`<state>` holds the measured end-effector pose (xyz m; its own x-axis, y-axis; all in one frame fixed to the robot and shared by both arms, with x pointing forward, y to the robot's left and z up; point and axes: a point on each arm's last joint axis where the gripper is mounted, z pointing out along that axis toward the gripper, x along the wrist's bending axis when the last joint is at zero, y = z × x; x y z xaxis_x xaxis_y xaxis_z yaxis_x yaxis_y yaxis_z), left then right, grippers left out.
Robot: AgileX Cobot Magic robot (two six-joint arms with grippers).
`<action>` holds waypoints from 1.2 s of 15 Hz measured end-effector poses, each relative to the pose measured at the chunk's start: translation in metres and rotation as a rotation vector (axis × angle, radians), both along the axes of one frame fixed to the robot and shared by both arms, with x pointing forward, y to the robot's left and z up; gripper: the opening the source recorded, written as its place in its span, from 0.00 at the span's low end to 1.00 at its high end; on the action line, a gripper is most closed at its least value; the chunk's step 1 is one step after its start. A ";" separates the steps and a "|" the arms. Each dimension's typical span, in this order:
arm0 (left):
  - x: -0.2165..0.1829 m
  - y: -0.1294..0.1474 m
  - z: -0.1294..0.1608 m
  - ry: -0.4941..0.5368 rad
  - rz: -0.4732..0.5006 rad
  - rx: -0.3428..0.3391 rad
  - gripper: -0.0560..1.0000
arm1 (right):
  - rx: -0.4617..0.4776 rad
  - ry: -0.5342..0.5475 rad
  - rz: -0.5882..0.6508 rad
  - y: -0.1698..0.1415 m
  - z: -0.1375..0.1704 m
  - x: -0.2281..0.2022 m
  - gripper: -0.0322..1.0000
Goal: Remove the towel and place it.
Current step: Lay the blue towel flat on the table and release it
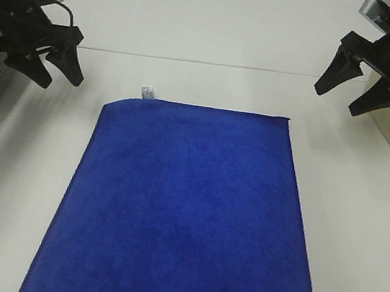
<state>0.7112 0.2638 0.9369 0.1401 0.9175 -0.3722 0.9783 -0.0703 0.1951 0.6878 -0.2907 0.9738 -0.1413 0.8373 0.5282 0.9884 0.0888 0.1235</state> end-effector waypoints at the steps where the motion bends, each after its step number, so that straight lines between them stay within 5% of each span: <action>1: 0.007 -0.003 -0.005 0.004 0.003 -0.031 0.65 | 0.000 -0.001 0.000 -0.001 -0.006 0.007 0.83; 5: 0.028 -0.009 -0.031 0.023 0.010 -0.108 0.65 | -0.003 0.022 0.002 -0.003 -0.035 0.023 0.83; 9: 0.031 -0.009 -0.055 0.064 0.012 -0.114 0.65 | 0.000 0.056 0.013 -0.003 -0.061 0.027 0.83; 18: 0.034 -0.001 -0.060 0.051 0.026 -0.119 0.65 | -0.002 0.005 -0.072 -0.002 -0.075 0.038 0.83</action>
<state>0.7448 0.2627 0.8766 0.0945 0.8694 -0.4849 0.9884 -0.0236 0.1503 0.7253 -0.2931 0.8988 -0.0781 0.8461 0.5273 0.9929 0.0181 0.1180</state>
